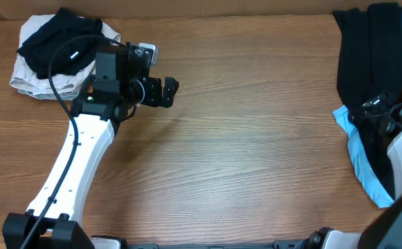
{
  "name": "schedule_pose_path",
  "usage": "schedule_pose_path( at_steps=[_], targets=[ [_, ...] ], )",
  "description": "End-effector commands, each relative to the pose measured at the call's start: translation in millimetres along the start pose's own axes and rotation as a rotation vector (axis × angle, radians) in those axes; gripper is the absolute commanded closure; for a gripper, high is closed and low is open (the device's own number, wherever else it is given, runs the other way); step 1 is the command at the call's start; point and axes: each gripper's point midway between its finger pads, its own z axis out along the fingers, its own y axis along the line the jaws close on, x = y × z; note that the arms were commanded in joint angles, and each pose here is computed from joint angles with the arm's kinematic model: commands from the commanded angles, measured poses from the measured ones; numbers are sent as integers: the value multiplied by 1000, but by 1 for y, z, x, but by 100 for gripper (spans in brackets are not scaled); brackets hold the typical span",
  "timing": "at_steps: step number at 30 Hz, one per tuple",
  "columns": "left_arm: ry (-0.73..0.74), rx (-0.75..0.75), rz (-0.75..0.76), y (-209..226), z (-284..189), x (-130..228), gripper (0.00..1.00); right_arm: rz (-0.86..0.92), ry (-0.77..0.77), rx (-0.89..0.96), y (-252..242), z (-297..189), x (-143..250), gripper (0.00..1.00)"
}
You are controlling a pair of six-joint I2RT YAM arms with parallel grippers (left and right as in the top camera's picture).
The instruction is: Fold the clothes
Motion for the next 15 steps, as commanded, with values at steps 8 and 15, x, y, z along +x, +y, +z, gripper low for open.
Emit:
schedule_pose_path(
  at_steps=[8,15],
  targets=[
    [-14,-5,14,-1,1,-7,0,158,136,32,-46,63,16,14],
    [-21,-4,16,-1,1,-8,0,187,167,9,-53,67,21,18]
  ],
)
